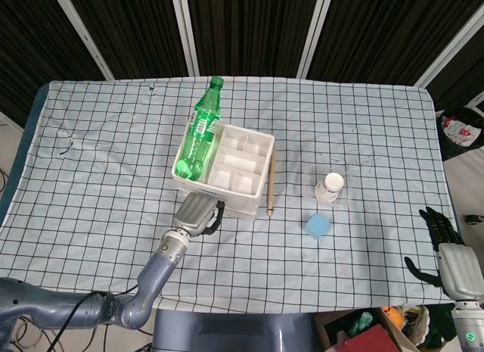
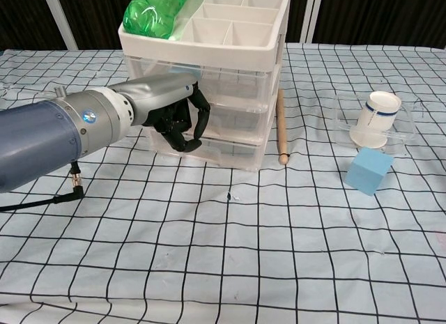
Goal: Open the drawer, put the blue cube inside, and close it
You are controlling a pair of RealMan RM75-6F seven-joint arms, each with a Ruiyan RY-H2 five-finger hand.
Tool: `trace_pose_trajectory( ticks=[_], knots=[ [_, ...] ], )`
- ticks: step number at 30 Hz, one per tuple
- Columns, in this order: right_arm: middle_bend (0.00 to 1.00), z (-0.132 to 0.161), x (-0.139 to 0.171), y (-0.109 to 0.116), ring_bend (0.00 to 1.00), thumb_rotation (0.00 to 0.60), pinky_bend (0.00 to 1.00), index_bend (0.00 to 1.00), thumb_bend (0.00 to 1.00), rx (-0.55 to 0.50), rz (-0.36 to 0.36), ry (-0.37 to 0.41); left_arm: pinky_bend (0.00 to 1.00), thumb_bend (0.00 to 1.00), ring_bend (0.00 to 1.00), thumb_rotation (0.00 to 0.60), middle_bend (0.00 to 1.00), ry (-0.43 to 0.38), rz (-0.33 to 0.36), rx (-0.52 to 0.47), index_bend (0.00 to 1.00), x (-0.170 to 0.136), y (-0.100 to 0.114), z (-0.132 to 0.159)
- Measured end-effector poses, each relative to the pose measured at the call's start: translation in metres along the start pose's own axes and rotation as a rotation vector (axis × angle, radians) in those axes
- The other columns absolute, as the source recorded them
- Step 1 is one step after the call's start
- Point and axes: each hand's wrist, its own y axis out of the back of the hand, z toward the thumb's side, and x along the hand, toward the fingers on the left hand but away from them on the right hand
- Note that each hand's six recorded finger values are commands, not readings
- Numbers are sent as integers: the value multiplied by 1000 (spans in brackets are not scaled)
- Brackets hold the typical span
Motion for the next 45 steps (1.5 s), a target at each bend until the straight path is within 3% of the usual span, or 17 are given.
trace_pose_trajectory(
  ticks=[12, 22, 27, 30, 33, 36, 41, 45],
  knots=[
    [0, 0, 0, 0, 0, 600, 176, 0, 248, 2, 0, -1, 904, 415, 955, 600, 985, 18, 4, -20, 651, 3, 0, -3],
    [0, 0, 1, 1, 0, 600, 176, 0, 248, 4, 1, 3, 881, 410, 912, 600, 937, 19, 14, 9, 602, -26, 6, -23],
    [0, 1, 1, 0, 0, 600, 176, 0, 248, 8, 0, 7, 731, 381, 762, 600, 770, 33, 55, 34, 494, -53, 23, -47],
    [0, 1, 2, 0, 0, 600, 176, 0, 248, 11, -2, 7, 565, 359, 614, 600, 615, 54, 90, 57, 424, -74, 37, -67],
    [0, 1, 2, 0, 0, 600, 176, 0, 249, 15, -3, 8, 307, 295, 333, 600, 348, 88, 140, 84, 265, -99, 52, -90],
    [0, 2, 2, 1, 0, 600, 176, 0, 249, 23, -4, 10, 30, 157, 29, 600, 42, 146, 174, 82, 49, -127, 62, -116],
    [0, 3, 2, 1, 0, 600, 176, 0, 249, 42, -10, 21, 0, 55, 0, 600, 0, 256, 176, 103, 0, -174, 66, -157],
    [0, 5, 2, 3, 0, 600, 176, 0, 249, 73, -28, 46, 0, 33, 0, 600, 0, 299, 225, 162, 0, -196, 70, -177]
  ],
)
